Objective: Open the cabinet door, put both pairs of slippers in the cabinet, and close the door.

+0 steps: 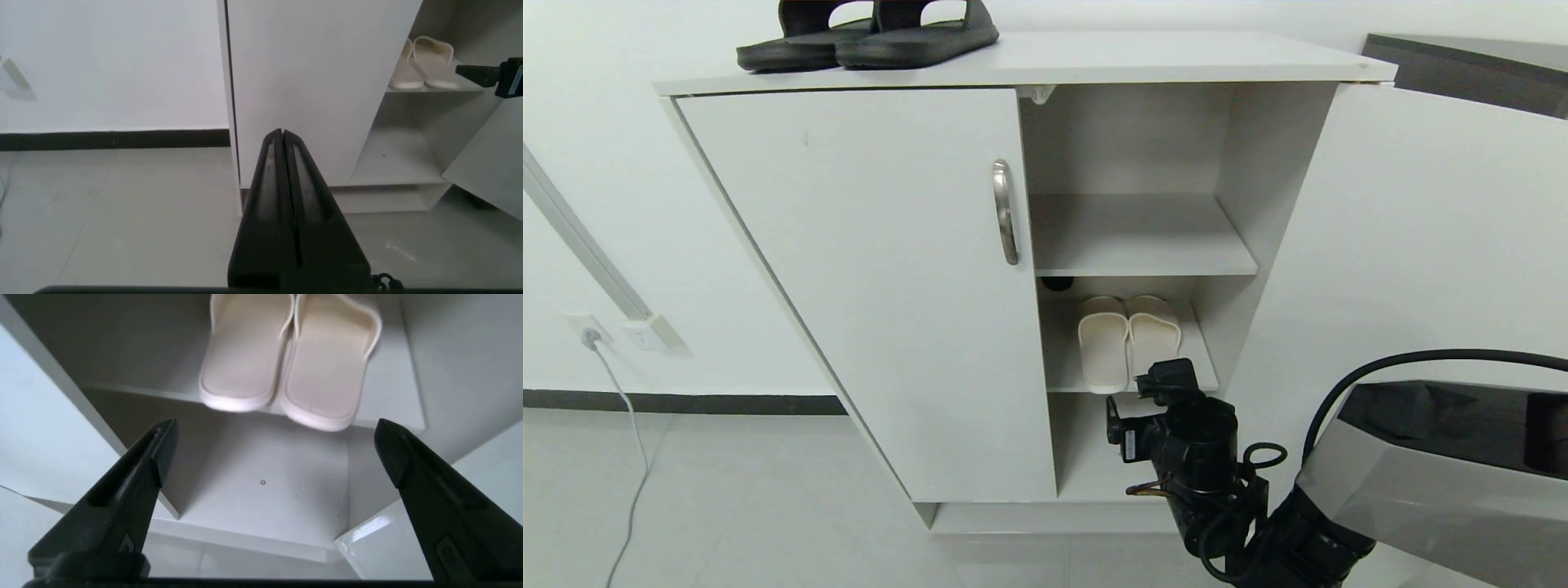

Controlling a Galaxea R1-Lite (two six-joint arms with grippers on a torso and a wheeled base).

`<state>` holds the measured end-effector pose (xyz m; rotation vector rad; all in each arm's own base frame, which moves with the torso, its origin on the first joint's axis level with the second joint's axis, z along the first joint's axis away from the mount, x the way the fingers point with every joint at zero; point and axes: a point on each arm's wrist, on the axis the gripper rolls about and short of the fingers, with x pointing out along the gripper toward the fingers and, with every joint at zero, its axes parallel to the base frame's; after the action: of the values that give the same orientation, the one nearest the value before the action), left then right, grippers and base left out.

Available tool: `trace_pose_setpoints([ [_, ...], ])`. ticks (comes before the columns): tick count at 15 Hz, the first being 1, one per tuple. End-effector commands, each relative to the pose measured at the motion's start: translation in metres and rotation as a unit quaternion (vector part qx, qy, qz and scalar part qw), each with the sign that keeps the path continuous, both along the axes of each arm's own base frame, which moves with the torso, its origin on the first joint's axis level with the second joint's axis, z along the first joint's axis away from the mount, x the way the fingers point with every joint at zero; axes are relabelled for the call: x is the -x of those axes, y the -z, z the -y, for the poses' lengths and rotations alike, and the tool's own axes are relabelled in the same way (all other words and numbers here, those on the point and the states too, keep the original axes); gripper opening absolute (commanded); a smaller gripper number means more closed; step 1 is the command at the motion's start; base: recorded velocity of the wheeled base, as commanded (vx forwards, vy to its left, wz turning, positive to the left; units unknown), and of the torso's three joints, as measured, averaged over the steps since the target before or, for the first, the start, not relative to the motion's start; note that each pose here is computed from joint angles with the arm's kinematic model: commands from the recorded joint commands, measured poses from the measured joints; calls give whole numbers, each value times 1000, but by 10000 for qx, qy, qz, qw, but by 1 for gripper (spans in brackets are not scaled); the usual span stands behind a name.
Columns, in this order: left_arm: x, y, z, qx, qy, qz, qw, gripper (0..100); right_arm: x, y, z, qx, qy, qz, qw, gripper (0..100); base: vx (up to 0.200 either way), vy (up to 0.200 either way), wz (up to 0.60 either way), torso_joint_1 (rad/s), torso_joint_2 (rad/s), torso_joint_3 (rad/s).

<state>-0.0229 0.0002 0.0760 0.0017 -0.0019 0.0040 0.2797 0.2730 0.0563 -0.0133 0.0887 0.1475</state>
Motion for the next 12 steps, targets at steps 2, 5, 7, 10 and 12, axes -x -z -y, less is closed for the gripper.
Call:
trace_pose_setpoints([
  [2,0,0,0,1,-3,-10,10000,0,0,0,0,0,1,-2,10000,100,0,0,0,2,0,190],
  [5,0,0,0,-7,-18,-17,10000,0,3,7,3,59,1,-67,10000,100,0,0,0,5,4,201],
  [7,0,0,0,1,-26,-17,10000,0,4,6,4,37,1,-46,10000,100,0,0,0,2,2,95],
  [10,0,0,0,8,-33,-17,10000,0,3,7,4,45,1,-44,10000,100,0,0,0,0,0,0],
  [12,0,0,0,8,-33,-17,10000,0,4,7,4,56,1,-55,10000,100,0,0,0,0,0,0],
])
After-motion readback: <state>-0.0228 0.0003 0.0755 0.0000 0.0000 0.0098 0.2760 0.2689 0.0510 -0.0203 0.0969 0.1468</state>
